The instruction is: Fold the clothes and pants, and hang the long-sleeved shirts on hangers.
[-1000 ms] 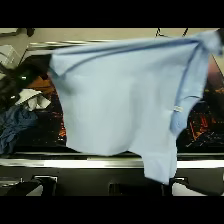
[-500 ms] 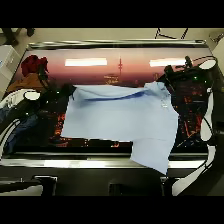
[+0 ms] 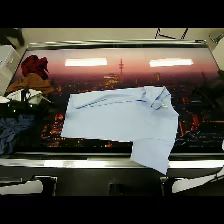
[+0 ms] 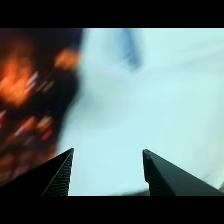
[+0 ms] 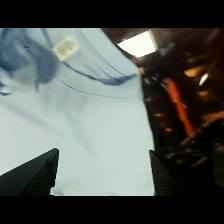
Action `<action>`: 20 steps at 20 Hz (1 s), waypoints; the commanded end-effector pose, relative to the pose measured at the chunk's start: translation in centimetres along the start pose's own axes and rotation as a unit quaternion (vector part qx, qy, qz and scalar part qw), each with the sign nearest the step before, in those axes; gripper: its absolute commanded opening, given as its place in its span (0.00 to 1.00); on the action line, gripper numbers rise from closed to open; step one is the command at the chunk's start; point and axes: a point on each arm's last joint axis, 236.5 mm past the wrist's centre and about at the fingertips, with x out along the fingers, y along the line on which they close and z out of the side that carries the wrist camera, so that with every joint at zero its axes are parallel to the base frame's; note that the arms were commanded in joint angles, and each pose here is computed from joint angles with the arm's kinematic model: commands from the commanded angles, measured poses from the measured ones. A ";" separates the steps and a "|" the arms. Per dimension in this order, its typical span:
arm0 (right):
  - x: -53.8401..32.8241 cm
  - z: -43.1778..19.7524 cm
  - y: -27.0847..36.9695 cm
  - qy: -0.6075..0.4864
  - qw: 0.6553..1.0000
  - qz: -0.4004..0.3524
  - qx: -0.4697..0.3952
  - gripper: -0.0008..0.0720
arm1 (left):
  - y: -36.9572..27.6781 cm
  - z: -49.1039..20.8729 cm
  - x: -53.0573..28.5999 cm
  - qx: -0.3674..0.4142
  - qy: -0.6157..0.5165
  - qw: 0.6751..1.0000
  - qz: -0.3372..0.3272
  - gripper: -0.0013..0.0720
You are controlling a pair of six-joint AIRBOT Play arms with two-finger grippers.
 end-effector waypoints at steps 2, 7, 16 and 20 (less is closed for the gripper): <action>2.0 -6.4 -5.6 0.056 0.996 -0.066 0.026 0.91 | 5.3 -7.7 2.1 -0.043 0.109 0.993 0.028 0.69; 3.8 -9.4 -6.3 0.107 0.992 -0.064 0.030 0.91 | 5.0 -8.3 4.4 -0.047 0.109 0.993 0.002 0.69; 4.7 -10.3 -8.0 0.119 0.988 -0.092 0.033 0.87 | 2.2 -8.8 7.0 -0.028 0.125 0.991 -0.024 0.05; 10.5 -13.5 -8.1 0.156 0.985 -0.050 0.052 0.86 | 1.7 -8.4 6.4 -0.016 0.113 0.993 -0.025 0.05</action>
